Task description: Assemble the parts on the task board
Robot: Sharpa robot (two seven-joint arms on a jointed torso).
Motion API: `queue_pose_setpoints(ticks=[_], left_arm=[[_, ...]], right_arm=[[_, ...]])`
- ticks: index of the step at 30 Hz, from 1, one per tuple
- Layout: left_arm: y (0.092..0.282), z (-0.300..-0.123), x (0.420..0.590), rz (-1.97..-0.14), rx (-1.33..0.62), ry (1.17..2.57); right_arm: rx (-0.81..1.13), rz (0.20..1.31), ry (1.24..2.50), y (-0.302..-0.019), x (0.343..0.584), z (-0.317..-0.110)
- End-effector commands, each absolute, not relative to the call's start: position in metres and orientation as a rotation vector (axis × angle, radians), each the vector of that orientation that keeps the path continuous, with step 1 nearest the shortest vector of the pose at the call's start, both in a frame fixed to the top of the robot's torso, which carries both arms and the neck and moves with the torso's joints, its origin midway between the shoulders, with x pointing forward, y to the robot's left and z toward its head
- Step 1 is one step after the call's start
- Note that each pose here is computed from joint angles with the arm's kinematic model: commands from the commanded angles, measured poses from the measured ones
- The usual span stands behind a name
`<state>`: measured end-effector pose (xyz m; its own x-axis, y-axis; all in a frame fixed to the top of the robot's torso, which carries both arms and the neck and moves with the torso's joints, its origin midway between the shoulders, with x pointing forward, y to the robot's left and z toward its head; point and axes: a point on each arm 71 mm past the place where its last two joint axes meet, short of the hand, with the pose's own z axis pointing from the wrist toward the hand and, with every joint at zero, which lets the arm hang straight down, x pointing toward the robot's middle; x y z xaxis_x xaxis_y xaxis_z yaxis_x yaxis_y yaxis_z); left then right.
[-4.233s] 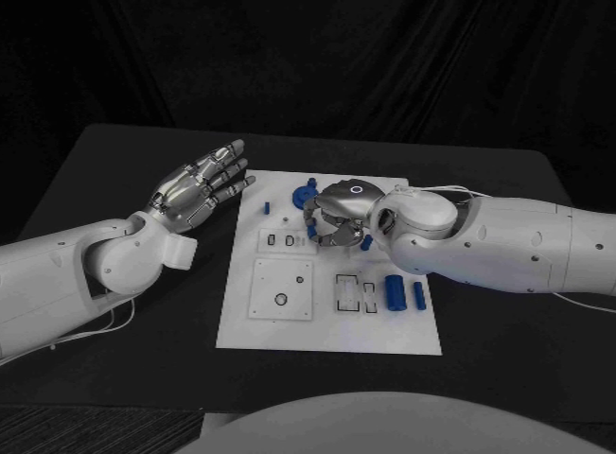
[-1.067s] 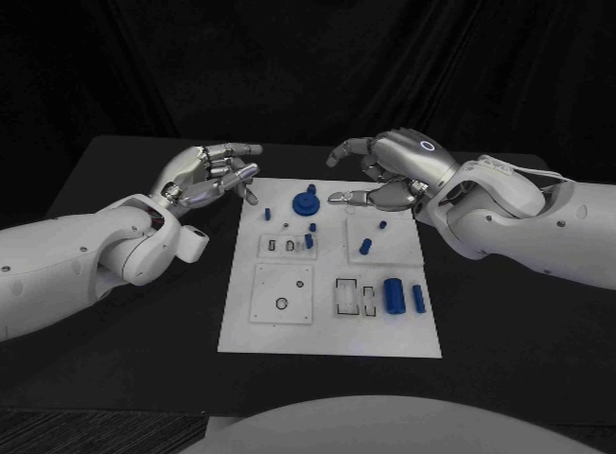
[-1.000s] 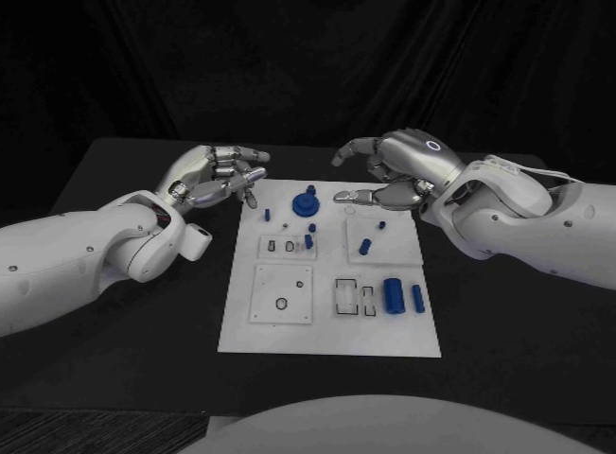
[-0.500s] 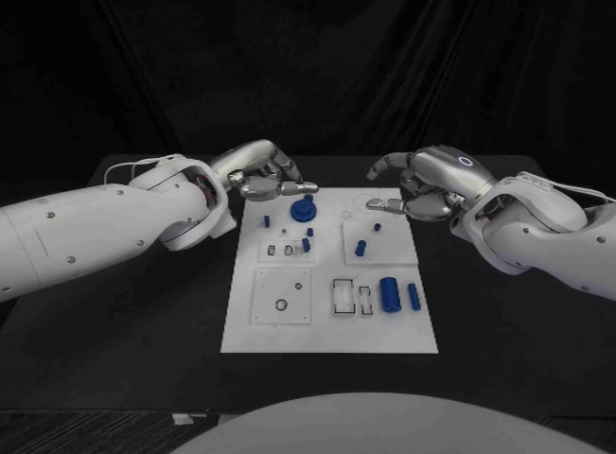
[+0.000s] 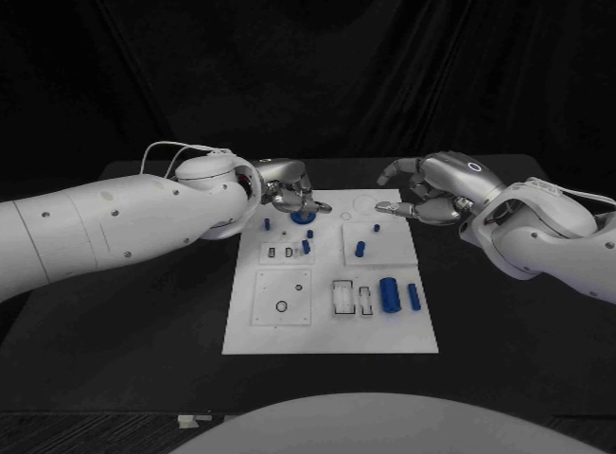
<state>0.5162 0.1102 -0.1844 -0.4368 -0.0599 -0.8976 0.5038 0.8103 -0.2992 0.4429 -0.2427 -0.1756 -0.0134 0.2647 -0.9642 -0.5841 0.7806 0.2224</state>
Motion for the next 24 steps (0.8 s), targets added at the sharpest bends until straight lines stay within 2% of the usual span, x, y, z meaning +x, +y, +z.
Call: queue_pose_setpoints(ticks=[1, 14, 24], left_arm=[[0.112, -0.191, 0.518, -0.502, 0.36, 2.034], [0.102, -0.201, 0.522, -0.365, 0.389, 2.147], [0.1, -0.202, 0.523, -0.397, 0.403, 2.144]], right_arm=[[-0.268, 0.677, 1.448, -0.246, 0.442, -0.179], [-0.255, 0.666, 1.468, -0.252, 0.44, -0.186], [-0.247, 0.658, 1.474, -0.252, 0.44, -0.187]])
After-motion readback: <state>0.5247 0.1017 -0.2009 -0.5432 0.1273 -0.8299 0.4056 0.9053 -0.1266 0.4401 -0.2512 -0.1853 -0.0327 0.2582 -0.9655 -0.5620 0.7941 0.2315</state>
